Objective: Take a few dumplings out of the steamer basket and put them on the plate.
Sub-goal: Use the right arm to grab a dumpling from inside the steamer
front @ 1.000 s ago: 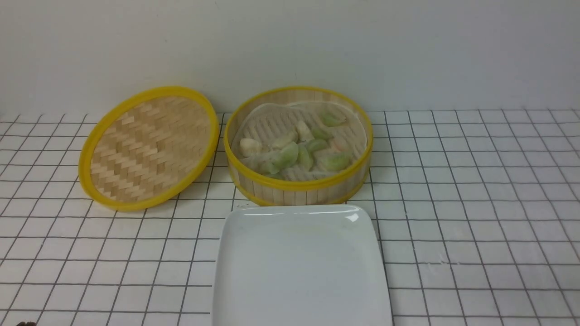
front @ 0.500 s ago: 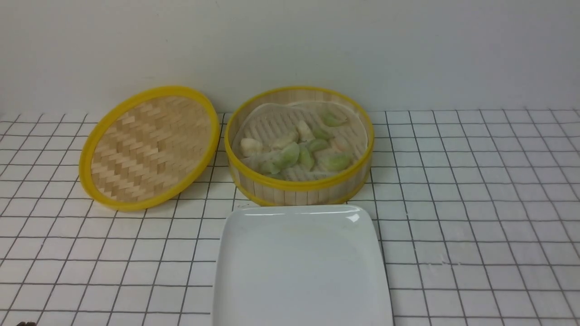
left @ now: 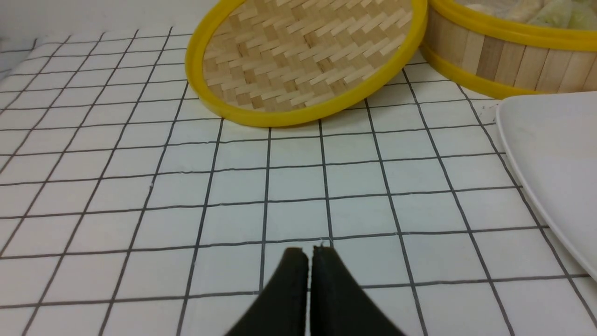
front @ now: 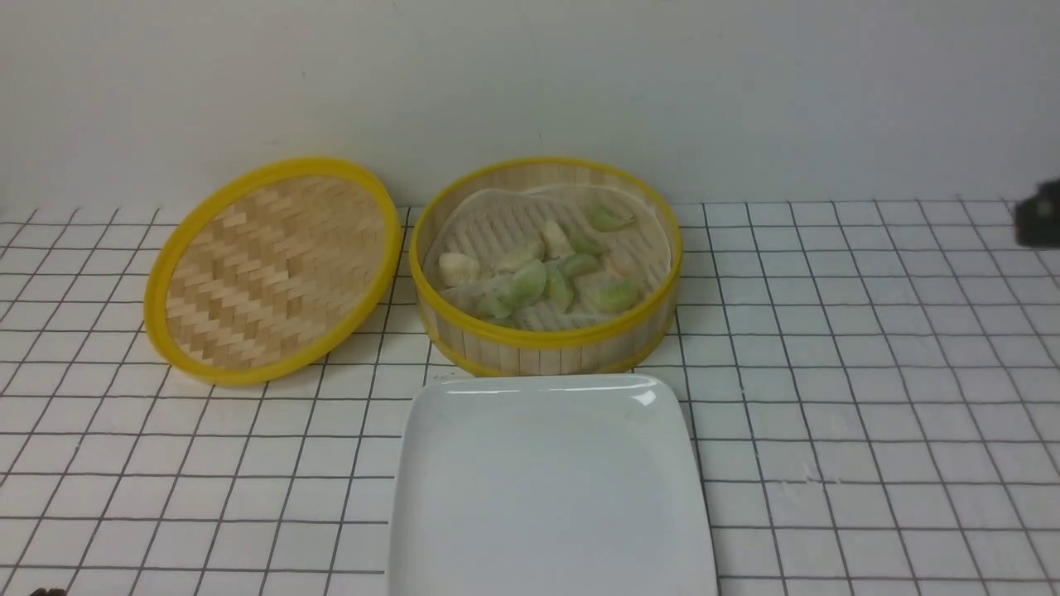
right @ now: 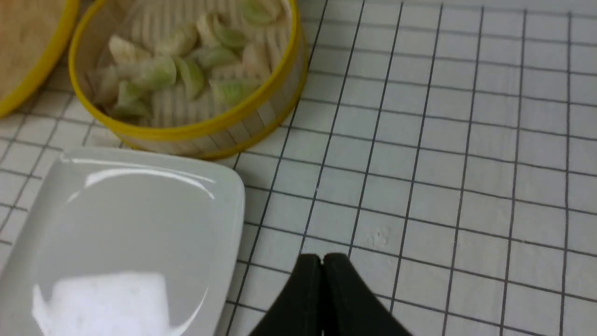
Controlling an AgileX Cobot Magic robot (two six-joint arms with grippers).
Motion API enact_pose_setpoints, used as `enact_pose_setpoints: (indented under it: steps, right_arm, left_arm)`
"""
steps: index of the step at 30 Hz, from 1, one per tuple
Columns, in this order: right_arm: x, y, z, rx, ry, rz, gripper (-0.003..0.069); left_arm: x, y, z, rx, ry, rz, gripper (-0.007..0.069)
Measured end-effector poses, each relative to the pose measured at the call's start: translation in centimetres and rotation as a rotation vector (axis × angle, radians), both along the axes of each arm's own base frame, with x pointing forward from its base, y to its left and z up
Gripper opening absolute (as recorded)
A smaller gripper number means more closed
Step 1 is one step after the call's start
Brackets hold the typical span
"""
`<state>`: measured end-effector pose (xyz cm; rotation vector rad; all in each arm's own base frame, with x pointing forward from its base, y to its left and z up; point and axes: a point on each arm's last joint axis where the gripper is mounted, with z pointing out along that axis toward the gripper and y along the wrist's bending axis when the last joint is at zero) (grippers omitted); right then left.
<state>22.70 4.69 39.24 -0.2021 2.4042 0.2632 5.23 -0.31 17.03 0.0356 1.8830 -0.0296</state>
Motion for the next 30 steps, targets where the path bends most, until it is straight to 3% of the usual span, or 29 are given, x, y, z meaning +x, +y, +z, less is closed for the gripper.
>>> enact_pose_setpoints:
  steps: [6, 13, 20, 26, 30]
  right_arm:
    - [8.7, 4.6, -1.0, -0.042, 0.170, 0.133, -0.0013]
    - [14.9, 11.1, -2.5, -0.045, 0.162, 0.185, -0.0010]
    - [20.4, 17.0, -7.4, -0.113, 0.145, 0.216, 0.0002]
    - [24.7, 18.8, -13.2, -0.178, 0.142, 0.206, 0.0080]
    - [26.4, 19.1, -16.9, -0.237, 0.150, 0.189, 0.0211]
  left_arm:
    - [0.0, 0.0, 0.0, 0.000, 0.000, 0.000, -0.0006]
    - [0.0, 0.0, 0.0, 0.000, 0.000, 0.000, -0.0006]
    - [0.0, 0.0, 0.0, 0.000, 0.000, 0.000, -0.0006]
    - [0.0, 0.0, 0.0, 0.000, 0.000, 0.000, -0.0006]
    - [0.0, 0.0, 0.0, 0.000, 0.000, 0.000, -0.0006]
